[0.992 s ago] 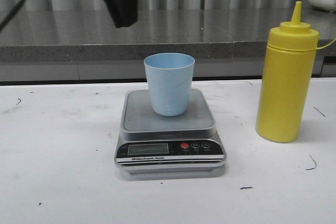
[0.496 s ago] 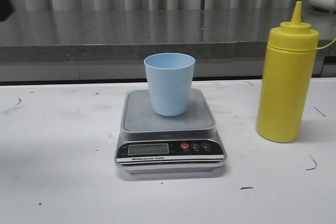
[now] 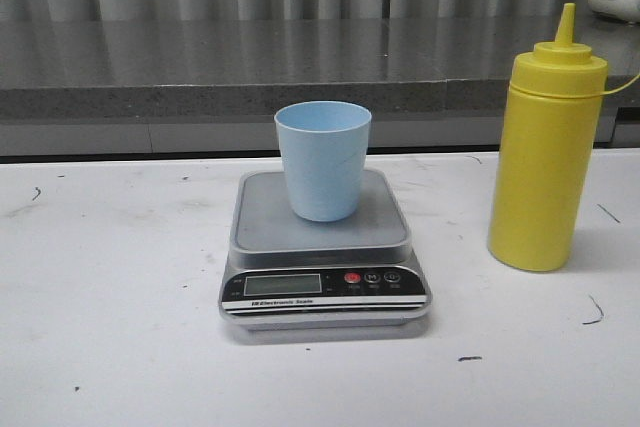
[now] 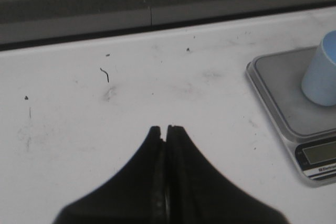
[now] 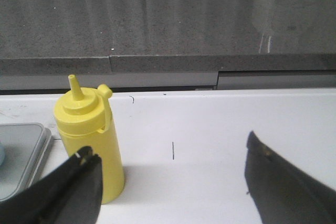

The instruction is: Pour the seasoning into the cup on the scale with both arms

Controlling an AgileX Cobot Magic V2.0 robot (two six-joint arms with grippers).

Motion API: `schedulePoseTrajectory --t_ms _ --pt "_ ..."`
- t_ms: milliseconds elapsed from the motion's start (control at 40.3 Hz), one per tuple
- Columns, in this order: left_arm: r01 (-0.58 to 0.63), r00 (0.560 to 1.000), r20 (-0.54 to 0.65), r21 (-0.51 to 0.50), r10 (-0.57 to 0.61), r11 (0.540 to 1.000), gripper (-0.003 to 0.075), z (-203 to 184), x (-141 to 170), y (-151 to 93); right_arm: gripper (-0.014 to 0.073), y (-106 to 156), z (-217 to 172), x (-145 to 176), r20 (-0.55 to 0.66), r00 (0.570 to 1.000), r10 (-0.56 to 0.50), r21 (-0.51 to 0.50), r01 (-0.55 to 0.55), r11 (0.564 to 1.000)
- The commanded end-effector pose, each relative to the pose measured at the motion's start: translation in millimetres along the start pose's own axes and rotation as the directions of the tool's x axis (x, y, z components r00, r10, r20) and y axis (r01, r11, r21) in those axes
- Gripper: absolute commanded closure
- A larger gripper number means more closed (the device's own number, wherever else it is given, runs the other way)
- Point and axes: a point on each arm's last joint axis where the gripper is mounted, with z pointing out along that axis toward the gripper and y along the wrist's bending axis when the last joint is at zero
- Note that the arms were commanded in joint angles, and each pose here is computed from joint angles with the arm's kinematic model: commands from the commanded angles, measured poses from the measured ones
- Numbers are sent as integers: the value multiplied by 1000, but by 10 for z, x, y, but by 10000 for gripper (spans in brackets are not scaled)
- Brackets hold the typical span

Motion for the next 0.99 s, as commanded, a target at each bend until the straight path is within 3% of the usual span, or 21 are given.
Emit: schedulePoseTrajectory --t_ms 0,323,769,968 --pt "22 974 223 18 -25 1000 740 -208 -4 -2 15 9 -18 -177 91 996 -4 -2 4 1000" --pt "35 893 447 49 -53 998 740 -571 332 8 15 13 42 -186 87 996 9 -7 -9 1000" --pt "35 887 459 50 -54 998 740 -598 344 8 17 271 814 -70 -7 1000 0 -150 -1 989" --pt "35 887 459 50 -54 998 740 -598 344 8 17 325 1074 376 -39 999 -5 -168 -2 986"
